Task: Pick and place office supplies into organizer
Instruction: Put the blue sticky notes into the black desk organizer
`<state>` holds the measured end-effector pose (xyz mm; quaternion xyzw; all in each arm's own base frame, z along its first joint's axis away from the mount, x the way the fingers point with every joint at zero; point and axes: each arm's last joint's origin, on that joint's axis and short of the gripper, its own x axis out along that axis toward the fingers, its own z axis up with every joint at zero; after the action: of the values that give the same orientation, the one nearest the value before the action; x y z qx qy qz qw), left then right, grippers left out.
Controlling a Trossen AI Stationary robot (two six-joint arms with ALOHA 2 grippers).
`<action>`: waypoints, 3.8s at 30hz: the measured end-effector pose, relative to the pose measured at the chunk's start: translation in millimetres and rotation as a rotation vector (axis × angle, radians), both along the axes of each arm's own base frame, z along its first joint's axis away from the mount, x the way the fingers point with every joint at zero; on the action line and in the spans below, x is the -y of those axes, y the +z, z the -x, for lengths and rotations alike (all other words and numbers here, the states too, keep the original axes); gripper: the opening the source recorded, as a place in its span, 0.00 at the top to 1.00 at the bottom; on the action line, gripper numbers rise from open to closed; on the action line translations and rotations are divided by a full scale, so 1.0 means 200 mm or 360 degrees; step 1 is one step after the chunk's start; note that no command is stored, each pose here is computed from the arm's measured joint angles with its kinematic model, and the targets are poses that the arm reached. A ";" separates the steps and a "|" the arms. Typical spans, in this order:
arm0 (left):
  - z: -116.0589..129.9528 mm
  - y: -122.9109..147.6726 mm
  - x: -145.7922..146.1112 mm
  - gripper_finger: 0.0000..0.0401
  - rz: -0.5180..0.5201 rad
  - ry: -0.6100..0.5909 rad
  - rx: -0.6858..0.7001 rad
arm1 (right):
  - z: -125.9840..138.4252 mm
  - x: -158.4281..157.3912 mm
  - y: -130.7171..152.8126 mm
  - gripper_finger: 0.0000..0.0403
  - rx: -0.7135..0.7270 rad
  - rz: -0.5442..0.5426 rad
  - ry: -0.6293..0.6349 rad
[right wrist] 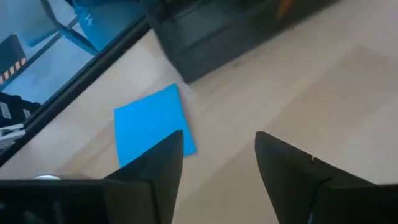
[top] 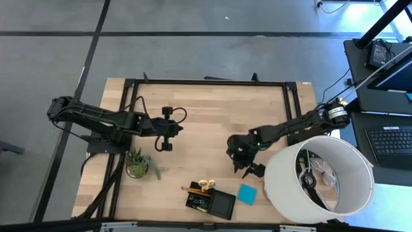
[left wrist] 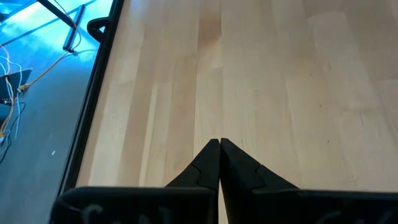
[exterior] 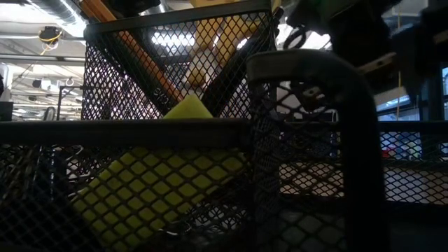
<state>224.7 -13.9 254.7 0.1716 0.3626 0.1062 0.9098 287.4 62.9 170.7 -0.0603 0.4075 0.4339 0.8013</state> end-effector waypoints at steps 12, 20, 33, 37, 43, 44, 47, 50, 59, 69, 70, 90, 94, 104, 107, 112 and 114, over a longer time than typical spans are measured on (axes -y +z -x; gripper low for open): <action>0.00 0.00 0.00 0.99 0.0004 0.0001 0.0002 | 0.08 -0.13 -0.14 0.50 0.0237 -0.0114 0.0108; 0.00 0.00 0.00 0.99 0.0036 0.0029 0.0021 | 0.11 -0.24 -0.18 0.50 0.0261 0.0062 0.0131; 0.00 0.00 0.00 0.99 0.0064 0.0054 0.0034 | 0.15 -0.40 -0.25 0.50 0.0280 0.0085 0.0282; 0.00 0.00 0.00 0.99 0.0063 0.0052 0.0033 | 0.17 -0.40 -0.26 0.50 0.0272 0.0220 0.0228; 0.00 0.00 0.00 0.99 0.0064 0.0054 0.0034 | 0.18 -0.38 -0.27 0.50 0.0226 0.0287 0.0220; 0.00 0.00 0.00 0.99 0.0064 0.0054 0.0033 | 0.18 -0.38 -0.28 0.50 0.0221 0.0295 0.0224; 0.00 0.00 0.00 0.99 0.0061 0.0051 0.0033 | 0.17 -0.37 -0.29 0.50 0.0200 0.0313 0.0228; 0.00 0.00 0.00 0.99 0.0061 0.0051 0.0033 | 0.16 -0.35 -0.31 0.50 0.0173 0.0308 0.0217; 0.00 0.00 0.00 0.99 0.0061 0.0052 0.0033 | 0.11 -0.25 -0.35 0.50 0.0134 0.0311 0.0141; 0.00 0.00 0.00 0.99 0.0061 0.0051 0.0032 | 0.04 -0.04 -0.35 0.50 0.0114 0.0352 -0.0120; 0.00 0.00 0.00 0.99 0.0061 0.0051 0.0032 | 0.03 -0.01 -0.35 0.50 0.0119 0.0357 -0.0150; -0.04 -0.02 0.00 0.99 -0.0225 -0.0154 -0.0088 | -0.05 0.54 -0.32 0.50 0.0234 0.0484 -0.1031; -0.12 -0.08 0.01 0.99 -0.0310 -0.0224 -0.0116 | -0.04 0.63 -0.32 0.50 0.0170 0.0455 -0.1280; -0.35 -0.33 -0.07 0.93 -0.0769 -0.0180 -0.0344 | -0.02 0.75 -0.31 0.50 0.0019 0.0143 -0.1919; -0.39 -0.40 -0.10 0.89 -0.0817 -0.0222 -0.0398 | -0.03 0.76 -0.29 0.50 0.0050 0.0081 -0.1976; -0.45 -0.47 -0.12 0.81 -0.0828 -0.0215 -0.0355 | -0.04 0.76 -0.29 0.50 0.0064 0.0068 -0.1967; -0.48 -0.49 -0.12 0.78 -0.0791 -0.0230 -0.0298 | -0.04 0.76 -0.29 0.50 0.0055 0.0071 -0.1966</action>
<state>320.2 10.6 156.1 0.4242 0.3949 0.1103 0.8074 294.4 -89.2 112.4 0.1631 0.3630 -0.1200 0.9095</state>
